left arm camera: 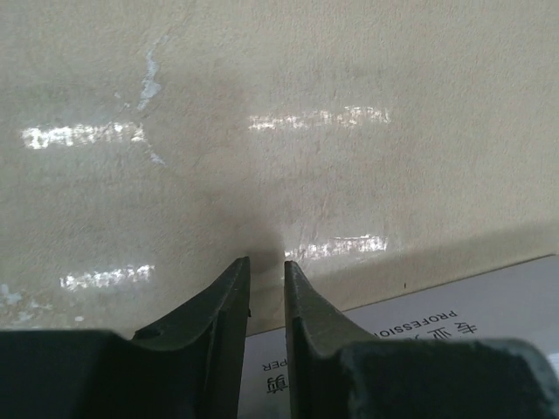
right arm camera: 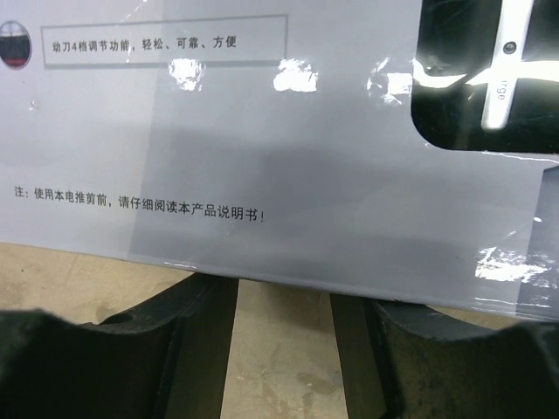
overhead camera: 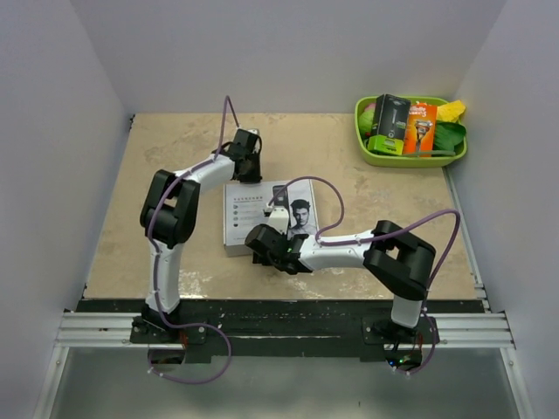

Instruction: Sort the hair-cutting tools

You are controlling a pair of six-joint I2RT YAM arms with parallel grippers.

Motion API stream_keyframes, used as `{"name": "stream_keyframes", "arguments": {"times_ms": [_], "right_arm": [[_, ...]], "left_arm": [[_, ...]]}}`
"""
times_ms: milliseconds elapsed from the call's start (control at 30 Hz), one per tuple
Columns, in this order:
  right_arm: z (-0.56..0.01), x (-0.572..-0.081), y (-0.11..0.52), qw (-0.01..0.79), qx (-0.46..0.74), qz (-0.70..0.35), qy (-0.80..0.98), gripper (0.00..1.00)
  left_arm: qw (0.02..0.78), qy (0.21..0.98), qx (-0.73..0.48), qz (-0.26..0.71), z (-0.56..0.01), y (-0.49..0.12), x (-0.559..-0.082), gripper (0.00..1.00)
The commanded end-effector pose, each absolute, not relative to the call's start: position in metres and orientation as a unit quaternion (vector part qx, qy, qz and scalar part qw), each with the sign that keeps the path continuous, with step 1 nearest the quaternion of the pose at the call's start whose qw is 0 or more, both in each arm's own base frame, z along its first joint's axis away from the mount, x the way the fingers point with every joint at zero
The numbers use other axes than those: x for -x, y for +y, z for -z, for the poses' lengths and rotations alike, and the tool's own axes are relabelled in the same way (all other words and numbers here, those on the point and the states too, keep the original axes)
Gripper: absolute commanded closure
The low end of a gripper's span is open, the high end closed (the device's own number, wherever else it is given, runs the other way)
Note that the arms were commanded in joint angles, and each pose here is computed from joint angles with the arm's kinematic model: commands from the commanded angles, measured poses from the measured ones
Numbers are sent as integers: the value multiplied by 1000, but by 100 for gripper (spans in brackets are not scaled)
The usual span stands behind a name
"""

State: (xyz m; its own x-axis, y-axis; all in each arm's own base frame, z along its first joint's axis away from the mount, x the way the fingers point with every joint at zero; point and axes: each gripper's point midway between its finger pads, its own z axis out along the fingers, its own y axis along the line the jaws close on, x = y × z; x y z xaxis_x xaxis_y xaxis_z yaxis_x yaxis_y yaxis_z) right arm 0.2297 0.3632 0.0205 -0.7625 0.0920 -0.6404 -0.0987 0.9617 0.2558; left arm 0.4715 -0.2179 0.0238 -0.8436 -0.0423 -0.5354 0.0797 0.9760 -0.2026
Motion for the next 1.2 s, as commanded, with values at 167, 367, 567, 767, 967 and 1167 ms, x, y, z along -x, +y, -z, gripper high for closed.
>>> {"name": "stream_keyframes", "arguments": {"times_ms": [167,367,567,767,967,1167], "right_arm": [[49,-253,263,317,-31,14,948,50],[35,-245,270,312,-11,-1,950,48],[-9,-231,275,322,24,-17,946,47],[-59,-219,272,329,29,-63,942,46],[-119,-218,260,378,30,-114,918,41],[-179,-223,240,438,38,-119,890,14]], "left_arm": [[164,981,-53,92,8,-217,-371,74],[188,977,-48,91,-17,-217,-381,74],[248,961,-48,116,-88,-222,-391,72],[281,955,-40,91,-128,-201,-380,71],[331,939,-24,87,-171,-174,-349,69],[429,895,-22,119,-239,-153,-325,40]]}}
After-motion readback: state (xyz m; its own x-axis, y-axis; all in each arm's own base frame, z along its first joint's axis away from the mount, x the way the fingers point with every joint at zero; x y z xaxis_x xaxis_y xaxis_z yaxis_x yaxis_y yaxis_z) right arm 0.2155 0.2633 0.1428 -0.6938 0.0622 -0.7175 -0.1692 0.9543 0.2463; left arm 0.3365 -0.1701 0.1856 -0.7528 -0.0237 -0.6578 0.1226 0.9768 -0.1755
